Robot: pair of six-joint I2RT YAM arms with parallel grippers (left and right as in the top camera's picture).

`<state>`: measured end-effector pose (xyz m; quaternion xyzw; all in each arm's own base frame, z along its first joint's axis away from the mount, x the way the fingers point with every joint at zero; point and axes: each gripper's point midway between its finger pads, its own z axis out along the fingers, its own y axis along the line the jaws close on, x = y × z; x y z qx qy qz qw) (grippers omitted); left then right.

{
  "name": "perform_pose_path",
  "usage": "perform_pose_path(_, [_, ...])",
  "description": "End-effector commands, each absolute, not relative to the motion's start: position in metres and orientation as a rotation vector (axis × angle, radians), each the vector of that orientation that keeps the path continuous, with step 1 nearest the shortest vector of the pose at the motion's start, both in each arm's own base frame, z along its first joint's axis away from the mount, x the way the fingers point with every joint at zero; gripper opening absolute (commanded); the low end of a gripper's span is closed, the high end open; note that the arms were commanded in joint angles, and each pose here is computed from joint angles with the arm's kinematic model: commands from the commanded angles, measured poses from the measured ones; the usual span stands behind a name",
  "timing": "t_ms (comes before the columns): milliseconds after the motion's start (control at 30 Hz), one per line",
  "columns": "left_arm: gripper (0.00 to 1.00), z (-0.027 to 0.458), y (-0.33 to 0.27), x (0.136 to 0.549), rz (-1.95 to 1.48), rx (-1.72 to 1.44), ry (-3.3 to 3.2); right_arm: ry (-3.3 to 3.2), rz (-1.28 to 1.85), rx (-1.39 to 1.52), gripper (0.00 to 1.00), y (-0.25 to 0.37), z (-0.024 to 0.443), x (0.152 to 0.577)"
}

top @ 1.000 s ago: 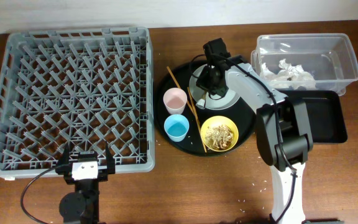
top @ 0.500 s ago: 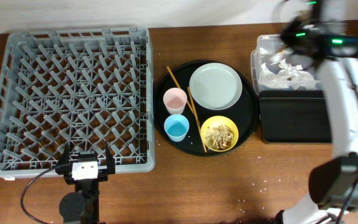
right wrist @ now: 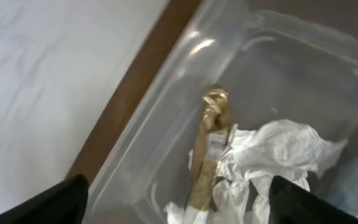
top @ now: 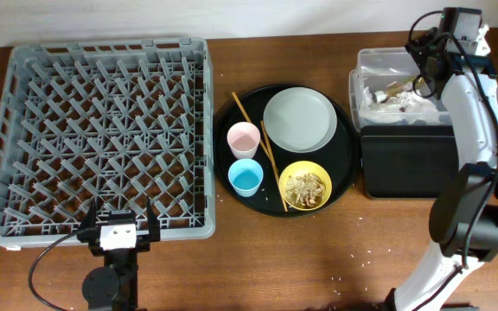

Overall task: Sort waste into correct bins and load items into the dishwasher rack
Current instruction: 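Move the right gripper back over the tray to the yellow bowl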

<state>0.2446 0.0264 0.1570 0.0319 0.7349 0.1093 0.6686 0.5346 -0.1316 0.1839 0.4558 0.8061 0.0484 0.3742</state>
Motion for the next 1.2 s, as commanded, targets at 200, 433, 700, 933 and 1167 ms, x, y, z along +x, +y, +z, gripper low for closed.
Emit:
perform_pose_path(200, [0.99, 0.156, 0.027, 0.244, 0.258, 0.086, 1.656, 2.371, 0.652, 0.187, 0.91, 0.03, 0.298, 0.444])
perform_pose_path(433, [0.99, 0.156, 0.027, 0.244, 0.258, 0.086, 1.656, 2.806, 0.511, 0.019, 0.76, 0.106, 0.207, 0.383])
perform_pose_path(700, [0.99, 0.156, 0.027, 0.244, 0.258, 0.086, 1.656, 2.98, 0.318, -0.223, 0.66, 0.17, 0.106, 0.352])
perform_pose_path(933, [0.99, 0.156, 0.027, 0.244, 0.258, 0.086, 1.656, 3.047, 0.185, -0.198, 0.59, 0.165, 0.056, 0.333])
perform_pose_path(1167, [0.99, 0.156, 0.027, 0.244, 0.258, 0.086, 1.656, 3.022, 0.223, -0.304, 0.6, 0.174, 0.05, 0.332])
